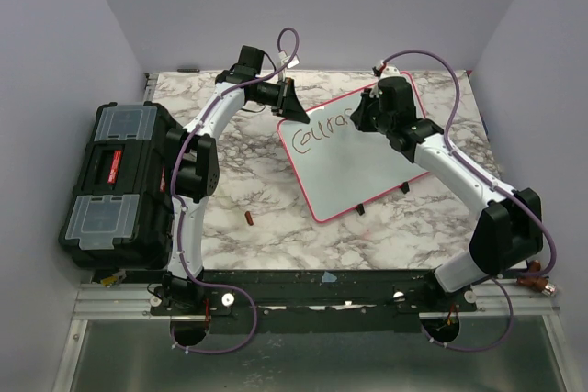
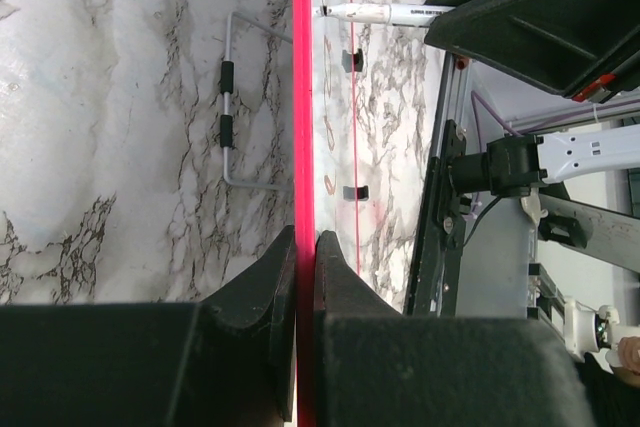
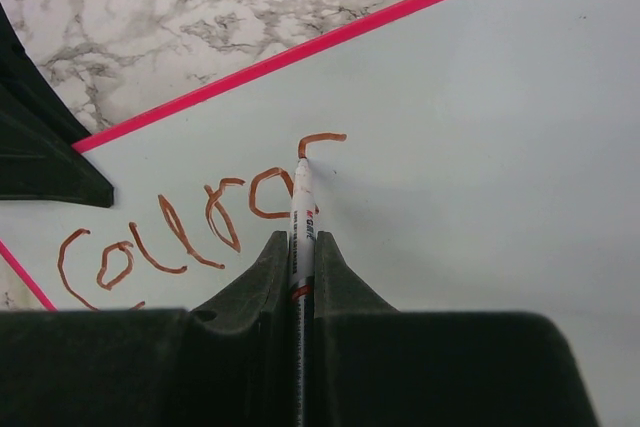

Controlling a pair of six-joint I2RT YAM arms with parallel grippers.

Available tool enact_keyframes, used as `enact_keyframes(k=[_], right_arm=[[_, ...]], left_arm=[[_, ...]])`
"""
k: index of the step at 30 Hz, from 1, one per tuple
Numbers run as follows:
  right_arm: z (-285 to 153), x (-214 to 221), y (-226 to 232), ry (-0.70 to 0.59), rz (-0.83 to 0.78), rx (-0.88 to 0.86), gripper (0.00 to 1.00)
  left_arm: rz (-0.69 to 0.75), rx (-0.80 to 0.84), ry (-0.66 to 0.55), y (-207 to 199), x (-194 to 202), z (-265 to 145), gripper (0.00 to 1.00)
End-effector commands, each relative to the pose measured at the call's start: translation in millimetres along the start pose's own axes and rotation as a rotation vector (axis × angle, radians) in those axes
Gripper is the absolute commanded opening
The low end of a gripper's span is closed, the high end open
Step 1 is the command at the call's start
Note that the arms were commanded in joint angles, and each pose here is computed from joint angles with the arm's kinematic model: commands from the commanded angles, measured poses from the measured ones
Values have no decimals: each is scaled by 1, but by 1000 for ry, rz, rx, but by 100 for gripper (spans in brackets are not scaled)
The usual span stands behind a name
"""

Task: Write a sentence on the whiteboard

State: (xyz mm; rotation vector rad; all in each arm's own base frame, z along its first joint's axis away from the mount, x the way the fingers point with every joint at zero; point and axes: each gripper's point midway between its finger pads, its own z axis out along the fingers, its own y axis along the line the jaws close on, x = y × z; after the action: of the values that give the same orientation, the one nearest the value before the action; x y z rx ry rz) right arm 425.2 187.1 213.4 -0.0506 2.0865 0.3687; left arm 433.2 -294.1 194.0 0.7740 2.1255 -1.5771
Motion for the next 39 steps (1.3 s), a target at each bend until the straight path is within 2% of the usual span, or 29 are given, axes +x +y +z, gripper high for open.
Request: enact_keyframes(k=[1, 9, 28, 39], right_arm=[[-5, 16, -9, 41, -8, 13, 1], [-10, 13, -23, 30, -22, 94, 1], [7, -14, -24, -16, -35, 132, 1], [6, -1, -22, 10, -41, 108, 1]], left_arm=[[180, -12, -17, -4, -9, -1, 0], [177, -12, -16, -4, -9, -1, 0], [180, -8, -18, -5, -9, -1, 0], [179, -10, -17, -4, -9, 0, 0]])
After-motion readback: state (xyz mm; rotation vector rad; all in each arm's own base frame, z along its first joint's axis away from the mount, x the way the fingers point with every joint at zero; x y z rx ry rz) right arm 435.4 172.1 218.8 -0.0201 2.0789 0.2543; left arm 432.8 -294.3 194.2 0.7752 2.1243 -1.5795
